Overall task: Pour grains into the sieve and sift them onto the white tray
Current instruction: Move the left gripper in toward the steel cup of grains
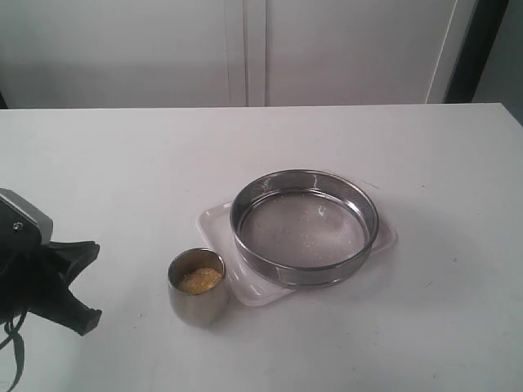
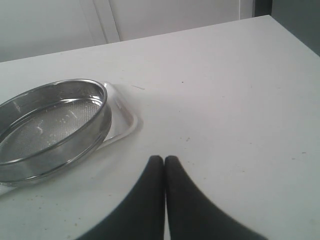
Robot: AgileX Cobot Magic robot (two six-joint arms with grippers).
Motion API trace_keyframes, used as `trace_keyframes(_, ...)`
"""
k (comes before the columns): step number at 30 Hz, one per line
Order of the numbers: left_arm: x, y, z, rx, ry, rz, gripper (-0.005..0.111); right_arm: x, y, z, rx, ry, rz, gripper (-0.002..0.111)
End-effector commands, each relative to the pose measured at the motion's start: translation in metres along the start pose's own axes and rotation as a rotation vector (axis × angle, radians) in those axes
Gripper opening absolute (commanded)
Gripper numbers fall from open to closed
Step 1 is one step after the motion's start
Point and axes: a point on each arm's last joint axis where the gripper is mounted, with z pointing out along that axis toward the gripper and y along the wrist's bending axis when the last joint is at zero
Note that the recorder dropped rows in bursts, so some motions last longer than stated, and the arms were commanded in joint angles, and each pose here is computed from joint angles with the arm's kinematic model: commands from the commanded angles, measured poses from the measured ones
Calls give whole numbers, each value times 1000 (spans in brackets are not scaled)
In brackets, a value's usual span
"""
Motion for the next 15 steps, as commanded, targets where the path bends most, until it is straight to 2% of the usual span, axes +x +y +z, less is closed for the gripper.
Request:
trace_keyframes(1, 5, -11, 1, 95, -28, 15, 0, 0, 0, 0, -1, -15, 4, 0)
trace_keyframes(5, 5, -18, 1, 152, -71, -32, 0, 0, 0, 0, -1, -15, 4, 0)
trace_keyframes(8, 6, -25, 0, 232, -61, 22, 0, 0, 0, 0, -1, -15, 4, 0)
trace_keyframes(10, 5, -29, -1, 275, -71, 9, 0, 0, 0, 0, -1, -15, 4, 0)
trace_keyframes(15, 6, -30, -2, 289, -56, -1, 0, 0, 0, 0, -1, -15, 4, 0)
